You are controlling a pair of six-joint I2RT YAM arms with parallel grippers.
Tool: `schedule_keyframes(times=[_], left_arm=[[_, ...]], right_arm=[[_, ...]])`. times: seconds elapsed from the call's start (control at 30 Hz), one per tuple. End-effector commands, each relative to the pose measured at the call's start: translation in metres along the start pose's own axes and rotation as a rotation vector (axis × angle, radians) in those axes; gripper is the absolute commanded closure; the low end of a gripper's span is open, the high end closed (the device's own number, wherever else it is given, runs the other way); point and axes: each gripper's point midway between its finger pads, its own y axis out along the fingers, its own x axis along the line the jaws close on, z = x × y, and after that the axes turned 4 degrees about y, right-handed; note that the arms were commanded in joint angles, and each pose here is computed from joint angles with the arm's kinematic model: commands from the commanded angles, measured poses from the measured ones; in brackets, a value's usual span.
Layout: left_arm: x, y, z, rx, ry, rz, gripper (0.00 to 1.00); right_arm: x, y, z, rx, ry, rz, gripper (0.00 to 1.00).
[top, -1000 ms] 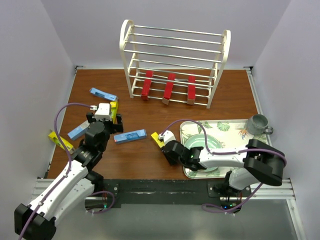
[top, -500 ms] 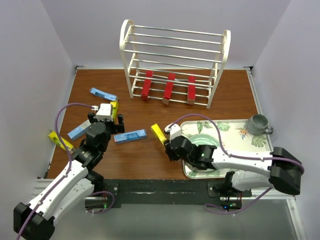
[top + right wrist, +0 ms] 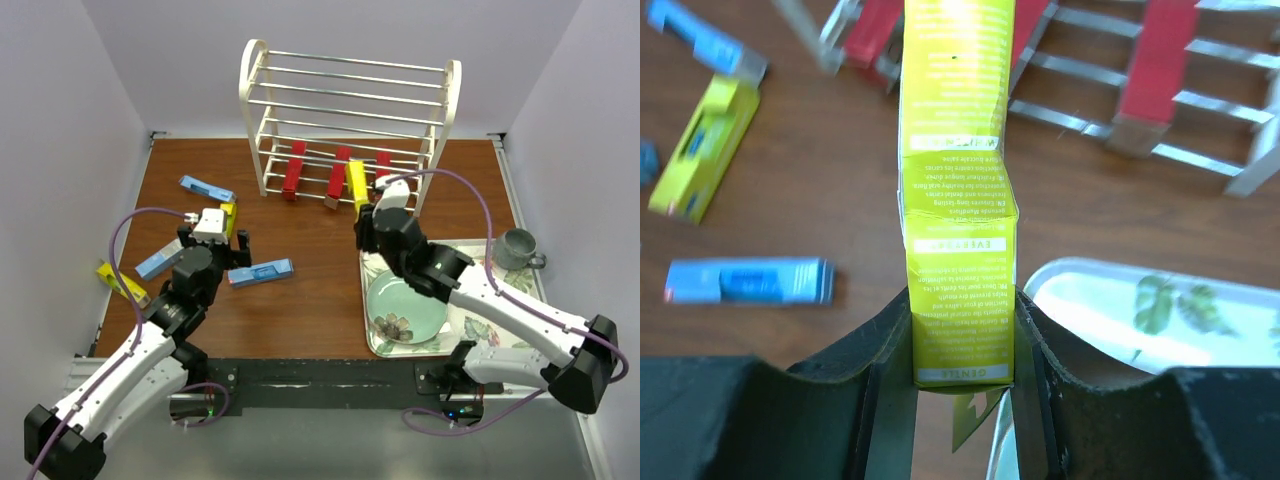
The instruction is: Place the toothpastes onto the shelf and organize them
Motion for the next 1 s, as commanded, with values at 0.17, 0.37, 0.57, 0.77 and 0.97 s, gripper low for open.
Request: schedule_keyframes(times=[0.17, 0.37, 0.57, 0.77, 0.97], left_arm=[[0.0, -0.002, -0.01, -0.043, -0.041, -0.019, 0.01], [-0.004, -0.003, -0.012, -0.05, -0.047, 0.0, 0.01], [-0.007, -0.003, -0.012, -0.049, -0.044, 0.007, 0.01], [-0.01, -0.003, -0.01, -0.041, -0.04, 0.017, 0.01], [-0.014, -0.003, -0.008, -0.037, -0.034, 0.03, 0.01]], right_arm=[[-0.049, 0.021, -0.095, -0.142, -0.06, 0.216, 0.9], [-0.069, 0.05, -0.114, -0.104, -0.065, 0.287, 0.9], [-0.083, 0.074, -0.123, -0.101, -0.034, 0.313, 0.89], [-0.094, 0.096, -0.128, -0.144, -0.007, 0.326, 0.87], [-0.106, 0.112, -0.133, -0.193, 0.012, 0.356, 0.87]])
